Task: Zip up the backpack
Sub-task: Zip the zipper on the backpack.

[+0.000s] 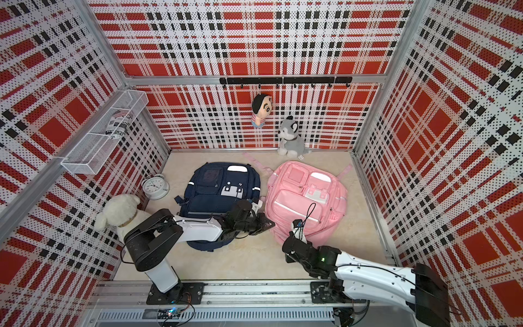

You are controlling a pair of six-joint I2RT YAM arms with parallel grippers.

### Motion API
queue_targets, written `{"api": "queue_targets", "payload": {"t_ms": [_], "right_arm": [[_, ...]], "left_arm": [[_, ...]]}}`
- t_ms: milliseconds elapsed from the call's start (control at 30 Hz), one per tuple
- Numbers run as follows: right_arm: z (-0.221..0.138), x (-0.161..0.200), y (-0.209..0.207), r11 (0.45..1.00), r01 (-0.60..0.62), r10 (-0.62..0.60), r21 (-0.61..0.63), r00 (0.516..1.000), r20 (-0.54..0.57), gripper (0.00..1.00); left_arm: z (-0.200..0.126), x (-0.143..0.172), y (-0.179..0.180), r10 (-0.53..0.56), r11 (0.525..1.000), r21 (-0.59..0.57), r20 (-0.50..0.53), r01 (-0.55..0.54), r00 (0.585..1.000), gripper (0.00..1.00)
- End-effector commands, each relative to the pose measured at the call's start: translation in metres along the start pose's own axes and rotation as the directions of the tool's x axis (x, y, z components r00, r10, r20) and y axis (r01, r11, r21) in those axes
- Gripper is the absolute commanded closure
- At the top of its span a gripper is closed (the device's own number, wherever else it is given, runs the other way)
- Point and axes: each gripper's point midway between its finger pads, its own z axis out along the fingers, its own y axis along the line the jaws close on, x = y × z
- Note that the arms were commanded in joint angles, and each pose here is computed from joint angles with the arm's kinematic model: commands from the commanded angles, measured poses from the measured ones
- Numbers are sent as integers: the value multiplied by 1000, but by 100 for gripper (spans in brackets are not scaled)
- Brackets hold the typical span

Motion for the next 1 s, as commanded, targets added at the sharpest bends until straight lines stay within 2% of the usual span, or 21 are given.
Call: {"api": "queue_targets", "payload": {"t_ms": [0,167,467,733,867,967], "right_arm": [[-15,22,-27,995,10,1,100,994,-112,100],[-20,21,-33,991,-48,61,128,993,-102,100],[-15,34,-47,975,-42,76,220,986,-151,100],[-17,24,-48,974,-85,105,211,991,-88,100],[-6,13,-25,988,-109,113,112,993,-30,100],[0,12,-21,989,-101,106,111,994,-32,100]], "left_arm": [[-10,-51,19,53,993,-110,160,-36,986,100],[-15,-62,28,80,986,-161,178,-51,981,100],[-30,-86,39,117,971,-229,230,-63,966,100],[-34,-95,37,116,972,-227,253,-58,960,100],[-24,-90,20,125,978,-192,233,-80,964,90],[-20,-85,11,128,981,-172,225,-90,966,81]]}}
